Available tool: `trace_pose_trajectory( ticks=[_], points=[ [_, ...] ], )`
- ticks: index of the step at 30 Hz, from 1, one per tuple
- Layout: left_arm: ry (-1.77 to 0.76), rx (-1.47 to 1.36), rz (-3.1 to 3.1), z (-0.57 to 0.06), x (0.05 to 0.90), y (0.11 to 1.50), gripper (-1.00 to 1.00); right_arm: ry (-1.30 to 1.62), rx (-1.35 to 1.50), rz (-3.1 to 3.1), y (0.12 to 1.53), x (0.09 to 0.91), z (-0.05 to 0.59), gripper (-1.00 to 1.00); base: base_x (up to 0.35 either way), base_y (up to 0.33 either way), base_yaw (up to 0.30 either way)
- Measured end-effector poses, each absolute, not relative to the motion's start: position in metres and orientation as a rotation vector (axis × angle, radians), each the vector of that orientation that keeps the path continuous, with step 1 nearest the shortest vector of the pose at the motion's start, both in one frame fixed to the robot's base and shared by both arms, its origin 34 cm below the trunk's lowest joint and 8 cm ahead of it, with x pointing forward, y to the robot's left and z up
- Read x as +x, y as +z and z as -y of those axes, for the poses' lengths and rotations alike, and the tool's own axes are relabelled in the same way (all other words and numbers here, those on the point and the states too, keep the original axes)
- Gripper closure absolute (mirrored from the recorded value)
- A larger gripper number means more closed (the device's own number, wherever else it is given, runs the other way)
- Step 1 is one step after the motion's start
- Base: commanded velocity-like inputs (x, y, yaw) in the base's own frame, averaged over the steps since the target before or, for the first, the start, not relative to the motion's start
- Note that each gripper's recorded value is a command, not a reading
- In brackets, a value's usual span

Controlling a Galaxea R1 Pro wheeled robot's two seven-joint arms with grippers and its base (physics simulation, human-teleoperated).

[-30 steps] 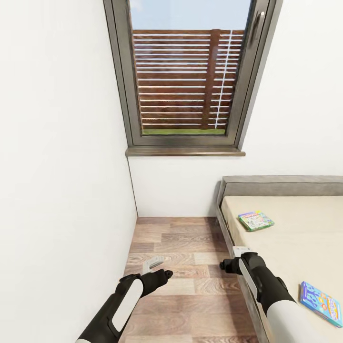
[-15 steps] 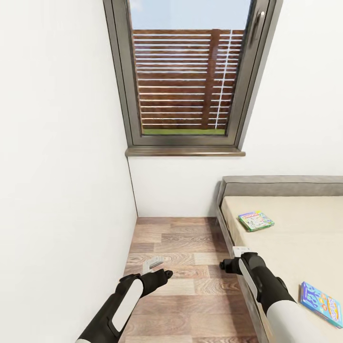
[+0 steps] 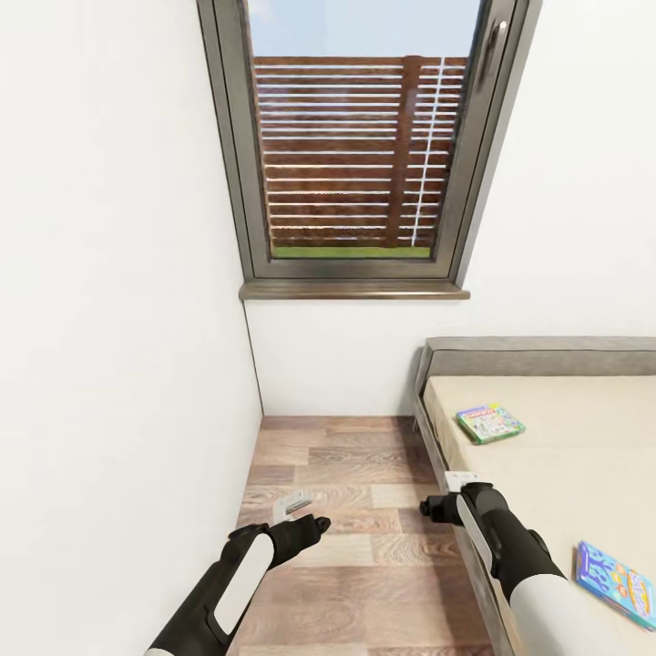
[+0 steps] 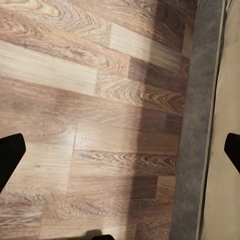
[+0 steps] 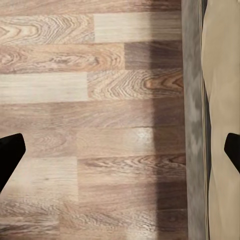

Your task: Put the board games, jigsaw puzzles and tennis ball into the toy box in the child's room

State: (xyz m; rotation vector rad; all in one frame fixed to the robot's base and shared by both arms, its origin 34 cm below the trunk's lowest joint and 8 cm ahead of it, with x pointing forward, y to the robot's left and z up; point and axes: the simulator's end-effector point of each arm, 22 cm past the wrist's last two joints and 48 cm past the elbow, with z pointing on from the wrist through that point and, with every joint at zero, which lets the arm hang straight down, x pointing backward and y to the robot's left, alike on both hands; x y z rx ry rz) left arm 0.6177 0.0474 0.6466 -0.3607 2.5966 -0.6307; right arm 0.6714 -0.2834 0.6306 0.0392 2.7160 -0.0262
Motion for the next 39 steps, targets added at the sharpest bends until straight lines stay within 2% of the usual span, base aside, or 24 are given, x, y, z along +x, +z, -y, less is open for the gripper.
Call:
trace_pose_trajectory(
  ticks=[14,39],
  points=[
    [-0.631,-0.36,-2.596,-0.0473,0.6176,0.6469,-1.0,-0.027,0.041,-2.715,0.6313,0.6717,0.2837,-1.0,0.211,0.0,0.0],
    [-0.631,-0.36,-2.596,-0.0473,0.6176,0.647,-1.0,-0.027,0.041,-2.714,0.6319,0.6722,0.2838,-1.0,0.32,0.0,0.0]
  ],
)
